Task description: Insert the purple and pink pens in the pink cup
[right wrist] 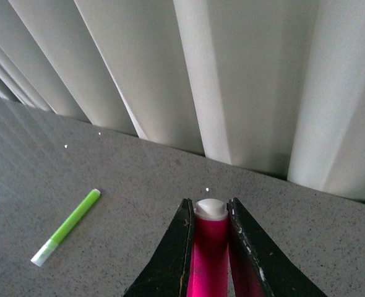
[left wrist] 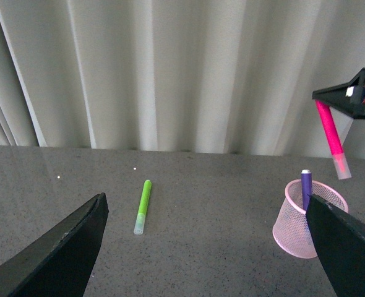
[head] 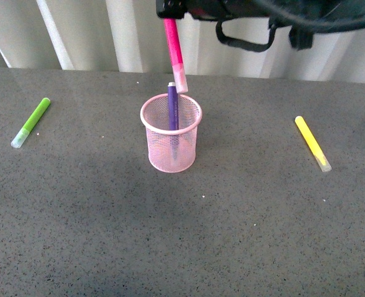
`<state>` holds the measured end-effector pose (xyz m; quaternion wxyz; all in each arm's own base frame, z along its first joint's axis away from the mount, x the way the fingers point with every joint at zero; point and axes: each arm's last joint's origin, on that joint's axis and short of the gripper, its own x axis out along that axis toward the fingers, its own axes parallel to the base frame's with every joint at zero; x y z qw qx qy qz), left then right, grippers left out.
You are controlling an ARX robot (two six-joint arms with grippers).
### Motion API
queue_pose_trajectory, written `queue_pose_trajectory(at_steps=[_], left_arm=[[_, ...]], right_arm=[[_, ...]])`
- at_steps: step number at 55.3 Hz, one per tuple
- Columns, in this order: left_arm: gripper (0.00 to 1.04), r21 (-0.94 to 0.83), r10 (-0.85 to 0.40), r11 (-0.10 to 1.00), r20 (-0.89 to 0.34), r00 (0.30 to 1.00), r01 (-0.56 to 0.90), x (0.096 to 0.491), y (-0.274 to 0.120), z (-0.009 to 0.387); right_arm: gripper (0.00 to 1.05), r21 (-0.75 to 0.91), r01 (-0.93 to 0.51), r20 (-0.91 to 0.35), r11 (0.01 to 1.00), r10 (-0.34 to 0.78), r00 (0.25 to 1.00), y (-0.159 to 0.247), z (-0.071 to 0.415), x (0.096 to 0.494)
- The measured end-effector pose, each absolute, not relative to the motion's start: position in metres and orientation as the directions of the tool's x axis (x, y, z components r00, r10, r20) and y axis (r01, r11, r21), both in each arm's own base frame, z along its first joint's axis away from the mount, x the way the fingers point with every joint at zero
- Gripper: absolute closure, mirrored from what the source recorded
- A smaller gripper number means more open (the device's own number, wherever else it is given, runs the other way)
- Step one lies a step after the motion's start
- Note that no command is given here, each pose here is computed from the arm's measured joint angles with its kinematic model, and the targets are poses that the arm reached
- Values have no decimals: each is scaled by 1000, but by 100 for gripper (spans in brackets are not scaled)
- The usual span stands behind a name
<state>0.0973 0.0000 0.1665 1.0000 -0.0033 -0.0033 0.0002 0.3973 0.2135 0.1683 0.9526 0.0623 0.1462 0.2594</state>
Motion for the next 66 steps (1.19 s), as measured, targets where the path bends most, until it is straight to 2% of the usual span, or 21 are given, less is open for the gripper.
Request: queue_pose_trajectory(at_steps=[24, 57, 62, 66], left_arm=[[7, -6, 0, 1000, 7, 1000, 0, 97, 0, 166], [7, -6, 0, 1000, 7, 1000, 0, 97, 0, 166], [7, -6, 0, 1000, 7, 1000, 0, 97, 0, 166], [7, -6, 0, 1000, 7, 1000, 0, 97, 0, 166]], right_arm=[[94, 118, -523, -251, 844, 535, 807, 245, 145, 404], [94, 72, -533, -282, 843, 530, 799, 239, 122, 399], [75, 75, -535, -281, 841, 533, 798, 239, 121, 400], [64, 76, -536, -281, 841, 534, 798, 239, 121, 399]])
